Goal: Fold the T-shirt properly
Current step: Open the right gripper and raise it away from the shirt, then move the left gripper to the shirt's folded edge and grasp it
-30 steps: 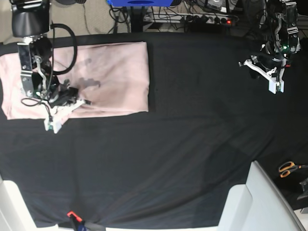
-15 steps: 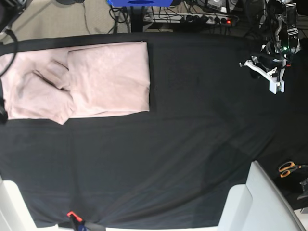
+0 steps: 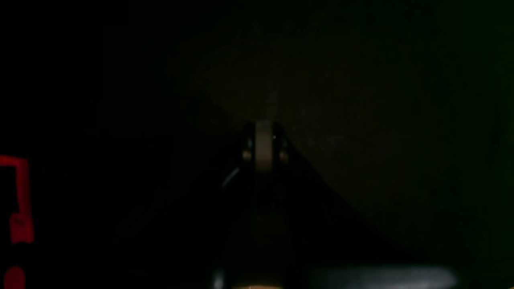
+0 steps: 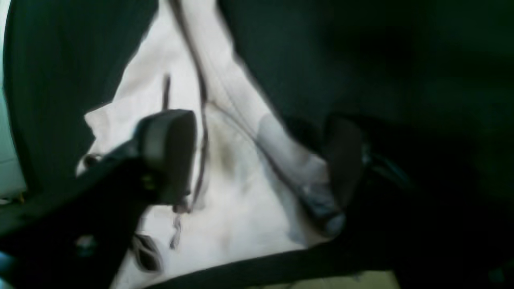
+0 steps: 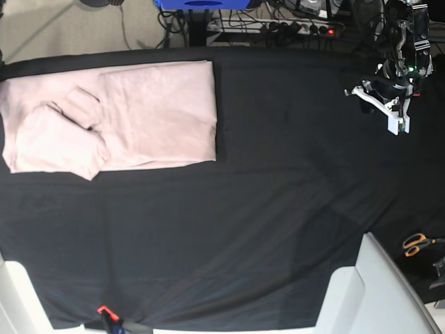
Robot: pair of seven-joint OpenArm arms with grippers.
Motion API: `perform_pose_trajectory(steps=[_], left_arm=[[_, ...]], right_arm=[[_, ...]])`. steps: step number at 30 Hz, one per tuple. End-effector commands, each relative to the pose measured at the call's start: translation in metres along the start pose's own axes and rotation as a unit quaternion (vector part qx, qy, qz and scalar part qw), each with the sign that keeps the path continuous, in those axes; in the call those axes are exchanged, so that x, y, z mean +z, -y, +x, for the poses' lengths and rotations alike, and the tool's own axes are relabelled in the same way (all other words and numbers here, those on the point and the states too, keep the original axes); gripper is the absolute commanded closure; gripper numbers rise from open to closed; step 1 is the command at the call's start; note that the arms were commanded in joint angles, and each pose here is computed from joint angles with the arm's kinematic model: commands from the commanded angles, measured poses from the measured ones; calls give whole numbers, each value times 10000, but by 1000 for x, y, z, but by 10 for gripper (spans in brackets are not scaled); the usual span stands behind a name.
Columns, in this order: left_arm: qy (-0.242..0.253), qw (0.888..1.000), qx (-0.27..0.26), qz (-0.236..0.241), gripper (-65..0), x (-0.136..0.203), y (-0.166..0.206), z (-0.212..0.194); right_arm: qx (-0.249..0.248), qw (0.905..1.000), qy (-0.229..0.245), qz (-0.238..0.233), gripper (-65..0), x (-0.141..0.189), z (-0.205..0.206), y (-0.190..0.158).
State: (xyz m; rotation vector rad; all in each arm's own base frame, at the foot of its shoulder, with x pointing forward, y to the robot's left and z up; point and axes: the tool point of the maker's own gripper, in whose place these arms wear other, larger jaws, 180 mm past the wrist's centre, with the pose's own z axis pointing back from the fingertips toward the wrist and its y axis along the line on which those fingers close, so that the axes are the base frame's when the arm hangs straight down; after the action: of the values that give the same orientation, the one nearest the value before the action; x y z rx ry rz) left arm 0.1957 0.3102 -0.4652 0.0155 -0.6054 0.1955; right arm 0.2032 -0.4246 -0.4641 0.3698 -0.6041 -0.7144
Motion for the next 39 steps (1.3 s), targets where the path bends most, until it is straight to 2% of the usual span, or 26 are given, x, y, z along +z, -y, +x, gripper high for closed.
perform_pose_trajectory(steps=[1,3,11,16,18,22,24,30,36,39], left_arm=[[161,9998,-66,51,0,3,-6,11],[157,9998,-71,46,0,3,-6,11],[157,9998,-71,46,0,3,-6,11],[150,9999,-71,47,0,3,-6,10],[113,9999,-77,68,0,5,-8,7],[98,9999,-78,71,0,5,-9,5],[98,9999,-78,71,0,5,-9,5],[86,9999,-90,55,0,5,-7,4],[90,9999,-97,41,0,4,-6,5],[90,9999,-97,41,0,4,-6,5]], right_arm=[[202,9995,259,17,-591,8,26,-3],[351,9992,188,4,-620,3,24,-7],[663,9978,8,83,-618,-19,8,-22],[634,9969,-472,1,-617,-32,-27,-14],[662,9964,-521,-11,-591,-33,-31,-13],[678,9959,-591,-58,-482,-31,-37,-9],[674,9957,-624,-74,-453,-30,-39,-7],[704,9930,-936,-139,-455,-26,-53,-1],[931,9903,-1013,-181,-453,-20,-50,-1],[1147,9855,-1230,-210,-452,-23,-59,-2]])
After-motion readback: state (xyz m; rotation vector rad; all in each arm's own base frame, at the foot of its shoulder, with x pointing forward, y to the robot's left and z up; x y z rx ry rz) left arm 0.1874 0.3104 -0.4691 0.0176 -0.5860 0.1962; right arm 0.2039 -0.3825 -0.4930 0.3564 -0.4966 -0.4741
